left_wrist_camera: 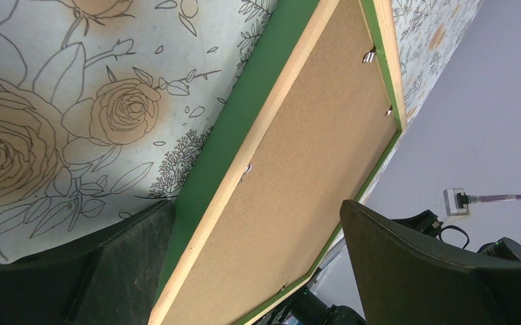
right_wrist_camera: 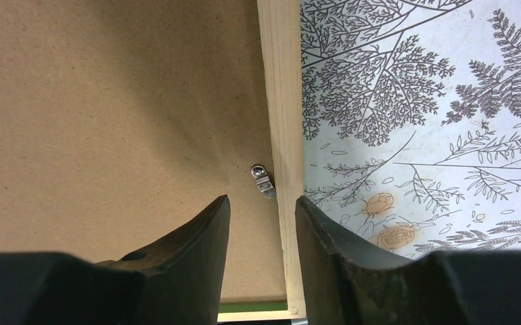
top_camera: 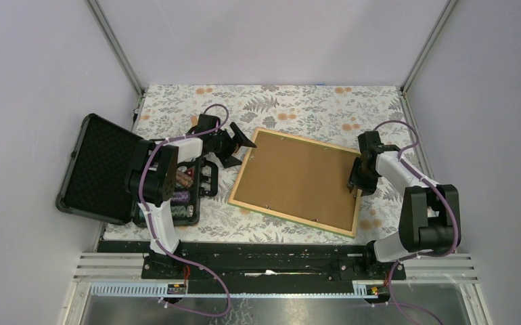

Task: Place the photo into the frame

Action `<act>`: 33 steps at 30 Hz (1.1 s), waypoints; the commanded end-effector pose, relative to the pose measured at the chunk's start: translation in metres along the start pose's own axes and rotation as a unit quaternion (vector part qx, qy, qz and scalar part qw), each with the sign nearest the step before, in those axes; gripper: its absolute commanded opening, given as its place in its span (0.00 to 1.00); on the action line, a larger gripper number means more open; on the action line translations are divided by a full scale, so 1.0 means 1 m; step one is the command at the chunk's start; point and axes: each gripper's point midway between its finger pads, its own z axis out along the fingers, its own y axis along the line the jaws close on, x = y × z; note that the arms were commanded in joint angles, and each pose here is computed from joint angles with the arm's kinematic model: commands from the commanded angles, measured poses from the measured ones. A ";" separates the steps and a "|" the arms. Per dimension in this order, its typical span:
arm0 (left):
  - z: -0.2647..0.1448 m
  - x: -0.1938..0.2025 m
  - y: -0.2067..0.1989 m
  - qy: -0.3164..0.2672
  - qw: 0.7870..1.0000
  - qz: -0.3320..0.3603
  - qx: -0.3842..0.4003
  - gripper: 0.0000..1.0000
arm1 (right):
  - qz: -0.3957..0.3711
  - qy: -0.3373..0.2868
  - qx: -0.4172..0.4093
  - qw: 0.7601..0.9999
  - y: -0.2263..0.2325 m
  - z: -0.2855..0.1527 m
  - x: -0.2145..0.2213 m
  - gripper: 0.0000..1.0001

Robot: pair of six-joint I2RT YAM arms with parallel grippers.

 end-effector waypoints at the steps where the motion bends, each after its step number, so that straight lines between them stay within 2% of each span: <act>1: 0.001 0.012 0.009 0.018 1.000 -0.008 -0.008 0.99 | -0.005 0.009 0.004 1.000 0.000 0.005 0.004 0.45; 16: 0.001 0.012 0.010 0.020 1.000 -0.017 -0.003 0.99 | -0.007 0.022 0.047 0.999 -0.013 0.012 0.006 0.29; 21: 0.001 0.012 0.010 0.020 1.000 -0.018 -0.003 0.99 | -0.007 0.014 0.062 0.998 -0.019 0.007 0.003 0.37; 28: 0.001 0.012 0.010 0.021 1.000 -0.019 -0.002 0.99 | -0.003 -0.009 0.076 0.997 -0.025 -0.003 -0.003 0.42; 33: 0.000 0.011 0.010 0.021 1.000 -0.018 -0.002 0.99 | -0.008 0.017 0.057 0.998 -0.017 0.007 0.005 0.43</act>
